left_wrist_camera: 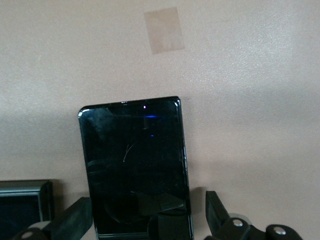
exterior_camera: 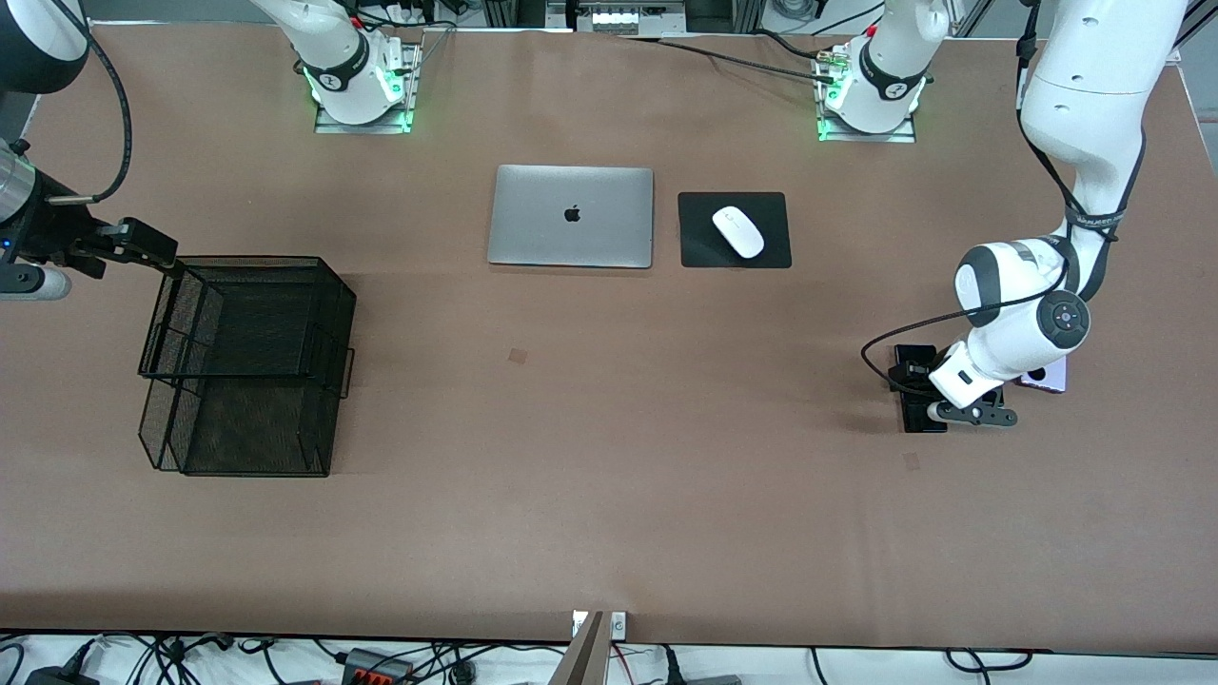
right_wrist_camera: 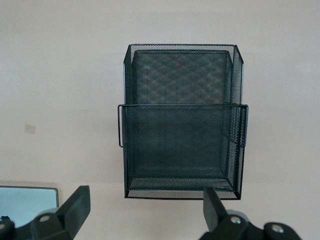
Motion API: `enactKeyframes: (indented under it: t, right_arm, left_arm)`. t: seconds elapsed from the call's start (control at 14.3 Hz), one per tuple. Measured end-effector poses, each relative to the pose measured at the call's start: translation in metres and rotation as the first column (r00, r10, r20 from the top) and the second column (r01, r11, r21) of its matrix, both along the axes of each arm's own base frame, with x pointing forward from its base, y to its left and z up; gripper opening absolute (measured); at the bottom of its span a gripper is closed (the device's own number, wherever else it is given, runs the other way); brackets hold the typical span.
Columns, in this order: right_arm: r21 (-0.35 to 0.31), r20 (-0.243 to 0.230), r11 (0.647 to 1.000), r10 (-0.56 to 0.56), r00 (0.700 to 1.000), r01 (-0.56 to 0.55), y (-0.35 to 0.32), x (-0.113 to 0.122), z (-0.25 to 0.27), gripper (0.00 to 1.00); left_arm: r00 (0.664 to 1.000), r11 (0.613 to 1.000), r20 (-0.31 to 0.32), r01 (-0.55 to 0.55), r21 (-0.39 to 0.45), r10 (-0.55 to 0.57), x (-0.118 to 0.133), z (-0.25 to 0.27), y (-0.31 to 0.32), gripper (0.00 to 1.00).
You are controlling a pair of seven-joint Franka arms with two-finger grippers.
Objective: Place phones with both arms
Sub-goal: 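Grasp the black bar phone with the left gripper and lift it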
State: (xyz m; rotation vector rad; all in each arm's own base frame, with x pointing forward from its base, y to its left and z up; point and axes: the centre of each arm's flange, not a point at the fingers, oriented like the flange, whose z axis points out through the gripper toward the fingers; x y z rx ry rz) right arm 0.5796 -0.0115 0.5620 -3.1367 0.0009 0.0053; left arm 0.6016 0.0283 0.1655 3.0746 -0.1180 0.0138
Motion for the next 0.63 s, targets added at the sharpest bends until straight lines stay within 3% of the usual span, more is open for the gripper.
enactKeyframes:
  t: [0.63]
  right_arm:
    - [0.003, 0.0, 1.0, 0.0, 1.0, 0.0, 0.0003, 0.0005, -0.0002, 1.0]
  left_arm:
    - [0.999, 0.999, 0.013, 0.045, 0.004, -0.045, 0.0019, 0.0016, 0.0024, 1.0]
